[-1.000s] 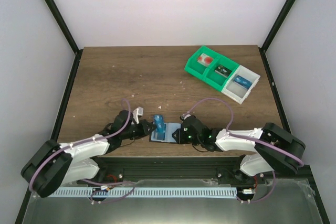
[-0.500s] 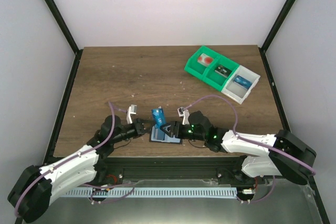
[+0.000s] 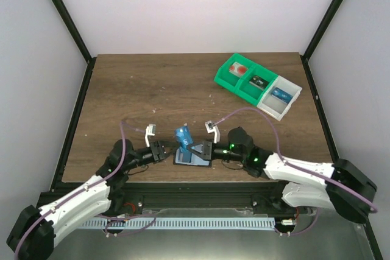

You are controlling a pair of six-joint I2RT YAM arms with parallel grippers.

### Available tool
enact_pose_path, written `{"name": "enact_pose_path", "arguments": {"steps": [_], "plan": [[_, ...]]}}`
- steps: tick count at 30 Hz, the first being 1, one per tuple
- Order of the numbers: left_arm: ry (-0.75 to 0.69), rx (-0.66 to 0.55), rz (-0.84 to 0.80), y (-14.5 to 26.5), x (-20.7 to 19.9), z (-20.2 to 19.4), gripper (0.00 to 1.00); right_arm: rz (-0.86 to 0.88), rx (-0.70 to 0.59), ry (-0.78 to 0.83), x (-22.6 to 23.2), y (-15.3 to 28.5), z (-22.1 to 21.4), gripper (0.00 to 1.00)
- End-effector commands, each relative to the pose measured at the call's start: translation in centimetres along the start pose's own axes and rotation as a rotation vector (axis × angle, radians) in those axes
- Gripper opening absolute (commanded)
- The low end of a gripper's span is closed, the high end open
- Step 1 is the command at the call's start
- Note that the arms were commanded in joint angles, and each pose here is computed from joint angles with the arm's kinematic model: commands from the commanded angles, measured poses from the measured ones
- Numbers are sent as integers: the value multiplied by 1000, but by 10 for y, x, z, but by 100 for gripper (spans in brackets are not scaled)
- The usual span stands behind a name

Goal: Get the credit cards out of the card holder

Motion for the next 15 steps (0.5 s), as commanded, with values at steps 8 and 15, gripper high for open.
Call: {"name": "enact_pose_path", "arguments": {"steps": [8,15], "plan": [[-174,184,-163,10,-45,-17,57,37,304,277,28,34,-37,0],[-205,236,-192,9,-51,-21,47,114,390,300,42,40,-48,0]]}}
Point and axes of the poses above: each gripper's point midway between its finger pads, its own y axis back along the fingers, its own x axis along the line the jaws close on, z = x × y, the point moved 3 cm from there along y, back along the fingers, and after that the axes turned 10 degrees about -y, right-handed, at the moved point
